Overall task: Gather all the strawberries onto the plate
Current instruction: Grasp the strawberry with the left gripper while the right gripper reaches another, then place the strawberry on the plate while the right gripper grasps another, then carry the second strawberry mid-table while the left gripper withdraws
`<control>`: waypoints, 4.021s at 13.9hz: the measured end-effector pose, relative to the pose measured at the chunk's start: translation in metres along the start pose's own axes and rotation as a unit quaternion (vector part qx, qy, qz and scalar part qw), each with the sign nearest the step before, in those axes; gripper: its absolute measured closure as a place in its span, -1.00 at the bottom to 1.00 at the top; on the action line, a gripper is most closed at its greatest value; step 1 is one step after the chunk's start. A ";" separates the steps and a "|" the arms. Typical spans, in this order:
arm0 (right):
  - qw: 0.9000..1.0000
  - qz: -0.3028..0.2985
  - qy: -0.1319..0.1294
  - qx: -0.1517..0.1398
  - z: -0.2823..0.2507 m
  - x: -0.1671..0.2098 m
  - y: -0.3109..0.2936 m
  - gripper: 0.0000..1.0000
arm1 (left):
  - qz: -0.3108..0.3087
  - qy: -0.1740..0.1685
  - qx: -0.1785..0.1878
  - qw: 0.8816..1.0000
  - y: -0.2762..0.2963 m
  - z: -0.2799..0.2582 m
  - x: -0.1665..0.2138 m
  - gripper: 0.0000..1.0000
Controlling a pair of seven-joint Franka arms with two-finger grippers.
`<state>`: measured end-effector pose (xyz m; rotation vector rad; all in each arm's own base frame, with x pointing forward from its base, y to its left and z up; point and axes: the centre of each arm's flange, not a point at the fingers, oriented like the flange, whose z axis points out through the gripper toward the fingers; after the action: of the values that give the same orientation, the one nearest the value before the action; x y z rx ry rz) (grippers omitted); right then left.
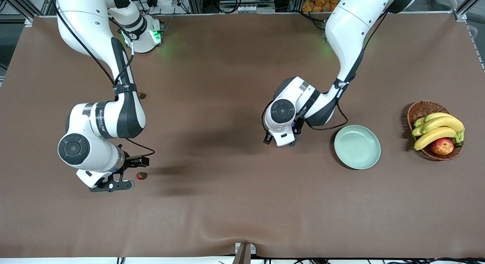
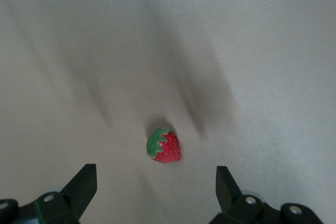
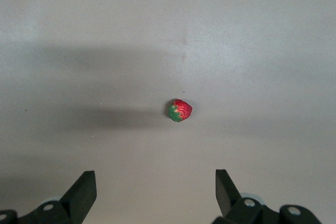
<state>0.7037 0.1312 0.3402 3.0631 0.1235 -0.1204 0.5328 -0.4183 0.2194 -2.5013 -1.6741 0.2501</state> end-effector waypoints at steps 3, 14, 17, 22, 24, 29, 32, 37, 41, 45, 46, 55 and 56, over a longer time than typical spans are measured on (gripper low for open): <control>1.000 0.000 -0.001 0.000 0.001 0.000 0.000 -1.00 | -0.017 -0.001 0.002 1.000 0.001 0.014 -0.002 -0.92; 0.993 0.100 0.014 0.056 0.068 0.002 0.054 -1.00 | -0.007 0.004 -0.003 1.000 0.009 0.037 0.009 0.37; 0.986 0.154 0.012 0.061 0.095 0.006 0.050 -1.00 | 0.031 0.002 -0.022 0.999 0.023 0.001 0.049 0.37; 0.982 0.180 0.010 0.052 0.121 0.009 0.047 -1.00 | 0.139 0.006 -0.009 0.990 0.008 -0.097 0.203 0.37; 0.981 0.187 0.005 0.049 0.129 0.008 0.046 -1.00 | 0.183 -0.004 0.006 0.983 -0.005 -0.104 0.263 0.37; 0.981 0.192 0.011 0.042 0.146 0.010 0.048 -1.00 | 0.241 -0.010 0.044 0.969 -0.031 -0.064 0.366 0.37; 0.981 0.192 0.013 0.039 0.152 0.011 0.048 -1.00 | 0.242 -0.016 0.050 0.969 -0.031 -0.047 0.378 0.16; 0.981 0.192 0.013 0.038 0.154 0.011 0.047 -0.43 | 0.242 0.012 0.010 0.970 -0.030 -0.110 0.377 -0.82; 0.981 0.191 0.014 0.039 0.154 0.012 0.047 0.31 | 0.276 0.055 -0.029 0.959 -0.062 -0.236 0.341 -1.00; 0.983 0.180 0.019 0.040 0.149 0.015 0.042 0.31 | 0.370 0.089 -0.044 0.924 -0.113 -0.336 0.327 -1.00; 0.984 0.169 0.024 0.042 0.142 0.018 0.036 0.31 | 0.389 0.090 -0.048 0.916 -0.126 -0.352 0.329 -1.00; 0.997 -0.014 0.037 0.070 0.040 -0.015 -0.206 0.32 | 0.518 0.080 -0.057 0.850 -0.206 -0.417 0.332 -1.00; 0.996 -0.039 0.048 0.072 0.035 -0.028 -0.242 0.32 | 0.525 0.078 -0.053 0.846 -0.209 -0.416 0.335 -1.00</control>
<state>0.6534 0.3672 0.2902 3.2088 0.2515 0.0133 0.5536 -0.0330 0.6432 -3.1254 -0.1057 0.0243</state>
